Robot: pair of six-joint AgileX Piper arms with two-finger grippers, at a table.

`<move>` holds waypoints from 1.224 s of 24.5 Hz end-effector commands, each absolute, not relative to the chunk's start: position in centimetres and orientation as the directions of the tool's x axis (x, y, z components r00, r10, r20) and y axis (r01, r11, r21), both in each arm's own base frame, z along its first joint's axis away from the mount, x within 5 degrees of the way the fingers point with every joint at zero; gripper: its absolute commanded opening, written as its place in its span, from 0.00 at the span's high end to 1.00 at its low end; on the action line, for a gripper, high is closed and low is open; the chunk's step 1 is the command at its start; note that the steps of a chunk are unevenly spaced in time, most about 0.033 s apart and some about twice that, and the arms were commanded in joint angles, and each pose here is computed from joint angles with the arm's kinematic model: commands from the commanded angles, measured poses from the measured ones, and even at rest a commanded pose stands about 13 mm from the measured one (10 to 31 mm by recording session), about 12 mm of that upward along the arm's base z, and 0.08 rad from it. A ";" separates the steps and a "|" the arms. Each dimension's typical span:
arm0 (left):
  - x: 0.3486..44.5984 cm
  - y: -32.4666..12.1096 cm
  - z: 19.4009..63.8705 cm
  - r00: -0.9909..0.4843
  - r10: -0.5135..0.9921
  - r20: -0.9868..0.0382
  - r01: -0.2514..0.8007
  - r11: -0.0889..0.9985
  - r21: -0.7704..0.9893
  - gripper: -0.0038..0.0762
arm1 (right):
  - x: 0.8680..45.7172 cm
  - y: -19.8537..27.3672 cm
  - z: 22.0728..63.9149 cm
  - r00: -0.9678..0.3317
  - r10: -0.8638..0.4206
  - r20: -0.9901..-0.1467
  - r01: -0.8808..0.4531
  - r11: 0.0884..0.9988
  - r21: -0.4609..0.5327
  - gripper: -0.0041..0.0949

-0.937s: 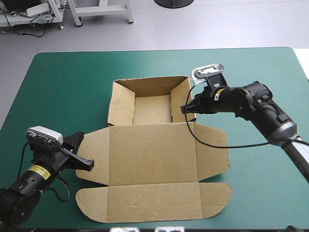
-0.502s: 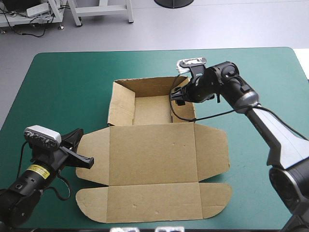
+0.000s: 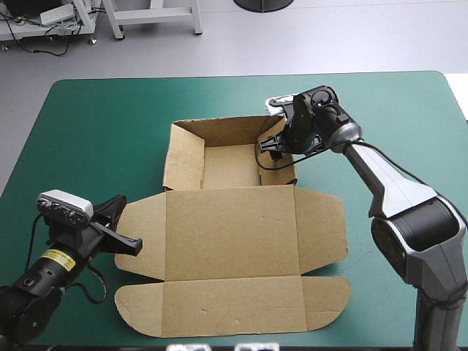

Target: Fold the box

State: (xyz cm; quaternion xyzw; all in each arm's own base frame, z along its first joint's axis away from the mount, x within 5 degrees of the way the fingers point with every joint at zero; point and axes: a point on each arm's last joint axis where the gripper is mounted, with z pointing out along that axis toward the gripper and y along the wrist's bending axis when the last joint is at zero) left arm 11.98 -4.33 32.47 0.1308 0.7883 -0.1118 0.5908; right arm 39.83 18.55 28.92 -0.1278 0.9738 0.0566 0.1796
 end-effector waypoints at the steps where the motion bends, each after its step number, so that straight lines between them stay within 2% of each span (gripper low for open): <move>1: 12.0 -4.4 34.0 -0.178 0.038 -0.983 0.342 0.939 -0.025 0.96 | 39.5 17.9 32.0 -0.876 -0.191 -0.442 -0.258 0.961 0.097 0.33; 2: 12.0 -4.4 34.0 -0.179 0.039 -0.983 0.342 0.939 -0.025 0.96 | 39.5 17.9 31.8 -0.883 -0.186 -0.432 -0.256 0.961 0.108 0.45; 3: 12.0 -4.4 34.0 -0.180 0.039 -0.983 0.342 0.939 -0.025 0.96 | 39.5 17.9 31.8 -0.882 -0.189 -0.431 -0.260 0.959 0.110 0.50; 4: 12.0 -4.4 34.0 -0.180 0.039 -0.983 0.342 0.939 -0.025 0.96 | 39.5 18.0 31.7 -0.879 -0.211 -0.427 -0.280 0.954 0.105 0.69; 5: 12.0 -4.4 34.0 -0.180 0.039 -0.983 0.342 0.939 -0.025 0.96 | 39.5 18.0 31.7 -0.878 -0.221 -0.424 -0.289 0.952 0.102 0.77; 6: 12.0 -4.4 34.0 -0.180 0.039 -0.983 0.342 0.939 -0.025 0.96 | 39.3 18.0 31.6 -0.878 -0.238 -0.415 -0.306 0.946 0.104 0.98; 11: 12.0 -4.4 34.0 -0.180 0.039 -0.983 0.342 0.939 -0.025 0.96 | 39.5 17.1 31.5 -0.878 -0.265 -0.398 -0.306 0.951 0.042 0.98; 15: 12.0 -4.4 34.0 -0.180 0.041 -0.983 0.342 0.939 -0.023 0.96 | 40.6 13.7 31.6 -0.896 -0.217 -0.387 -0.233 0.972 -0.005 0.98; 17: 12.0 -4.4 34.0 -0.182 0.042 -0.982 0.342 0.939 -0.023 0.96 | 41.5 9.9 32.4 -0.912 -0.146 -0.383 -0.144 0.989 -0.033 0.98; 24: 12.0 -4.4 33.9 -0.187 0.045 -0.981 0.342 0.939 -0.022 0.96 | 42.7 -1.6 37.6 -0.841 0.057 -0.538 0.098 0.994 -0.048 0.98; 27: 12.0 -4.4 34.0 -0.185 0.045 -0.982 0.342 0.939 -0.022 0.96 | 42.3 -6.2 37.8 -0.827 0.138 -0.546 0.209 0.975 -0.070 0.98; 30: 12.0 -4.4 34.0 -0.185 0.045 -0.982 0.342 0.939 -0.022 0.96 | 41.7 -10.7 37.3 -0.808 0.246 -0.535 0.314 0.949 -0.038 0.98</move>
